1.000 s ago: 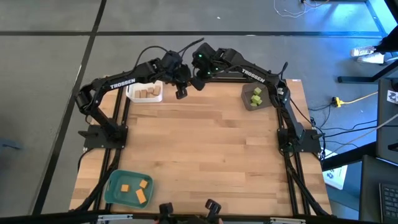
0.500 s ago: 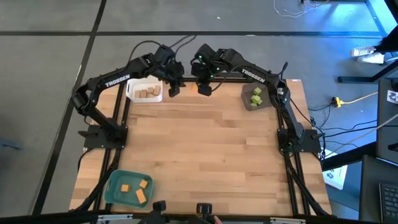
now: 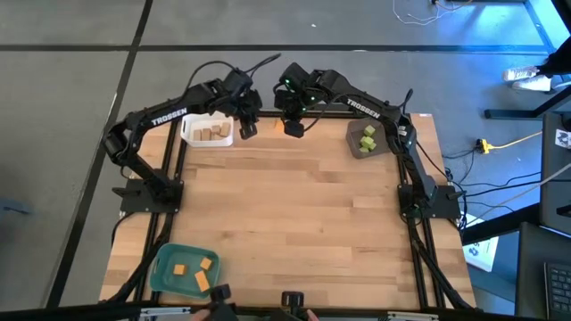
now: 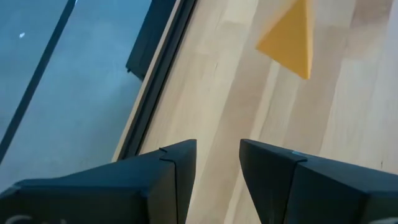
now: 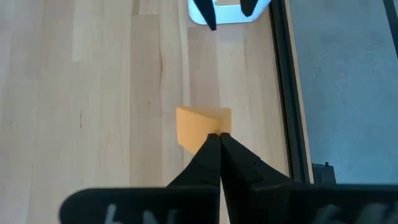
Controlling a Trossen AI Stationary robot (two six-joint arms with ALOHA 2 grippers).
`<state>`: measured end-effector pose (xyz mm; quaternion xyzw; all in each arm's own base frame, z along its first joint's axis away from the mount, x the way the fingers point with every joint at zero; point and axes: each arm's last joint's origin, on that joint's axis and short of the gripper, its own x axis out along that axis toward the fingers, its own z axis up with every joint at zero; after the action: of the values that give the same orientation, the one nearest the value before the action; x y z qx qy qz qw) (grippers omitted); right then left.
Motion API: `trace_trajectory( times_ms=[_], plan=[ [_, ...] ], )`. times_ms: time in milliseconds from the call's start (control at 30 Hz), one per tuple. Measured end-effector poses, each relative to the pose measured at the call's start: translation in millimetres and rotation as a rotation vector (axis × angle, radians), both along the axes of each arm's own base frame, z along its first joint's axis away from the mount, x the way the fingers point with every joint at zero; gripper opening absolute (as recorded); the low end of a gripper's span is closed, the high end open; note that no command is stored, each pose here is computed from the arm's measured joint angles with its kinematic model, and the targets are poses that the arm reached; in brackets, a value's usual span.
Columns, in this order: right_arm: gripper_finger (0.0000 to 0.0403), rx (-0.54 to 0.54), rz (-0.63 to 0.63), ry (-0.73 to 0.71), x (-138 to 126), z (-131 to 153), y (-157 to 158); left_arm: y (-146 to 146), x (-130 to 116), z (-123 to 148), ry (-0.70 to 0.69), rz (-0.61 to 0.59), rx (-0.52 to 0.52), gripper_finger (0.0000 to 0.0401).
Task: Sort & place blocks by color
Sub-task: Put the orange block into the green bin
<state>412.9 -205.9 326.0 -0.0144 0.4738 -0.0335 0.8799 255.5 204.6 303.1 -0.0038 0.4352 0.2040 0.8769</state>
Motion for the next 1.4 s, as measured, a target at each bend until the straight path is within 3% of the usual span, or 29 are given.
trace_trajectory(
  times_ms=[967, 1400],
  plan=[
    [0.0000, -0.002, 0.005, 0.002, 0, 0, 0, -30, 22, 1, -0.009, -0.117, 0.014, 0.0117],
    [0.0000, 0.007, 0.008, 0.025, -2, -1, 0, -34, 28, 3, -0.017, -0.108, 0.064, 0.0117]
  ],
)
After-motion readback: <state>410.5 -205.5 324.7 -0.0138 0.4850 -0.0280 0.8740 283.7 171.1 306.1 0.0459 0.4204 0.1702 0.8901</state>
